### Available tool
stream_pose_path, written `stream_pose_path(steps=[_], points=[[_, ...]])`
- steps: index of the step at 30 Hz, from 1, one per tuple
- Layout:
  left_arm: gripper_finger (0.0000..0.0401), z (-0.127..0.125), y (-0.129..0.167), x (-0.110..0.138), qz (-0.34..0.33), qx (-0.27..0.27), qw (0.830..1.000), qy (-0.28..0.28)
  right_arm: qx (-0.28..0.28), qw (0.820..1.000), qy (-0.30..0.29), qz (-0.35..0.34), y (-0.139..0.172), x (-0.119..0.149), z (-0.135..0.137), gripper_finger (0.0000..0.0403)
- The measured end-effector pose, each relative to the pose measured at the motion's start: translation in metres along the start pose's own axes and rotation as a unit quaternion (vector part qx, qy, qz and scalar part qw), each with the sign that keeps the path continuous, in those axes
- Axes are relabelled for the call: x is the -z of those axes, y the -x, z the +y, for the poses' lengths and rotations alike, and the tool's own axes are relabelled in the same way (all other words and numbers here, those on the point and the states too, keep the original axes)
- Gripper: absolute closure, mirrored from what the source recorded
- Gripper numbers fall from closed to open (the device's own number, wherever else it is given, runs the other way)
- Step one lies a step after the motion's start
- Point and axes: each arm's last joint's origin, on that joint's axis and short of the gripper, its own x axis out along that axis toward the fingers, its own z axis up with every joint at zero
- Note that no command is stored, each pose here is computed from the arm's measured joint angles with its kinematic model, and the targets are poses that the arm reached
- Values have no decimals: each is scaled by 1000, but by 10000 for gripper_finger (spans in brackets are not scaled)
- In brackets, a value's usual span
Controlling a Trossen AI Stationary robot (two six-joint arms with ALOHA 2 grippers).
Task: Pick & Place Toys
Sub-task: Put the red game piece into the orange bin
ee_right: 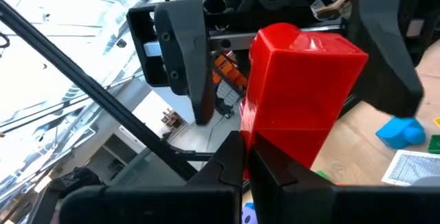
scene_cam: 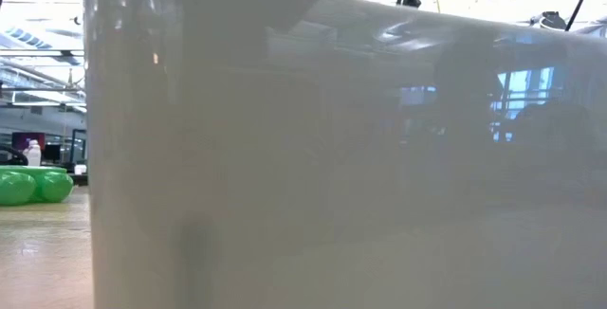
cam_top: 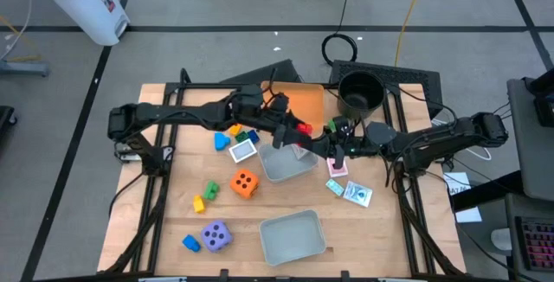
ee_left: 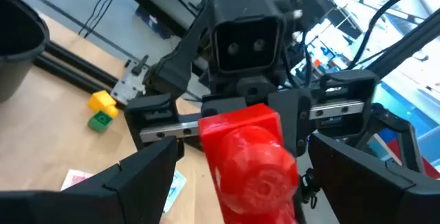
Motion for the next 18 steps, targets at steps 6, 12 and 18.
stream_pose_path(steps=[6,12,18], points=[[112,1,-1,1,6,-6,1000,3,3,1000,1,2,0,0,-1,402],[179,1,-1,1,7,-8,1000,4,10,1000,2,9,0,2,-2,402],[237,2,-1,3,15,-14,1000,4,14,1000,3,12,0,2,-3,396]])
